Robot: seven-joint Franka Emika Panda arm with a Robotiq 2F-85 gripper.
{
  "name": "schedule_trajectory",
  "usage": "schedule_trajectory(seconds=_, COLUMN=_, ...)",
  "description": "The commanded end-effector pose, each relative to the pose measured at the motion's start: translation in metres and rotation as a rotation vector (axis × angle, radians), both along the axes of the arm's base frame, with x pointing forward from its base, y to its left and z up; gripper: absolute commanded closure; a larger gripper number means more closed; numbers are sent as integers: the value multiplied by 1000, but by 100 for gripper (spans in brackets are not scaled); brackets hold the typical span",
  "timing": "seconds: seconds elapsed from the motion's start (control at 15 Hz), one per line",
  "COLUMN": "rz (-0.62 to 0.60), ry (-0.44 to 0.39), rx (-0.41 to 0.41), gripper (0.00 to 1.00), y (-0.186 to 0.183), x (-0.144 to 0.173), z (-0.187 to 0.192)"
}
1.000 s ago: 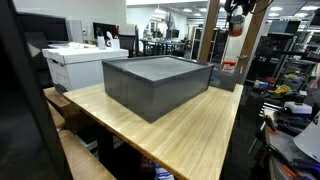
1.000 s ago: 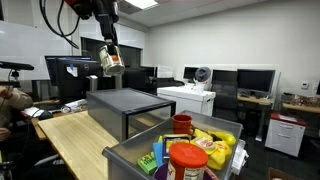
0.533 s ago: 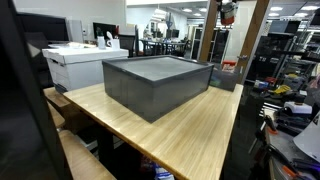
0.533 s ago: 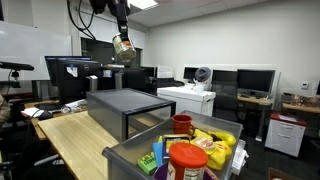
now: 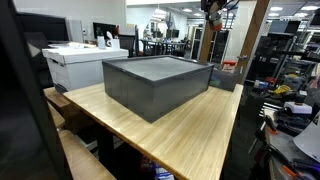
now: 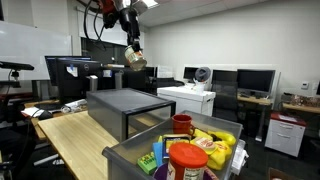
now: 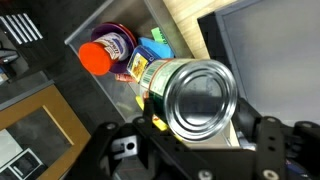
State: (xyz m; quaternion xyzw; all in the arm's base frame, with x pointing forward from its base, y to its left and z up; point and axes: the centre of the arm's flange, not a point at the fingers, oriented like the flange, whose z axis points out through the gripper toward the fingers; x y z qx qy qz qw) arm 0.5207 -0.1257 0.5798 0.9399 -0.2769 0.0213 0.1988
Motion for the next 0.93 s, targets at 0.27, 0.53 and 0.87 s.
schedule_trajectory(seconds=0.27, rz=199, ry=70, rx=-32, gripper=46, y=-3, x=23, z=-22)
schedule_trajectory(seconds=0.53, rz=350, ry=92, rx=-19, gripper=46, y=-2, x=41, z=-29)
schedule_trajectory(seconds=0.87, rz=508, ry=130, rx=-14, gripper=46, y=11, x=64, z=-40)
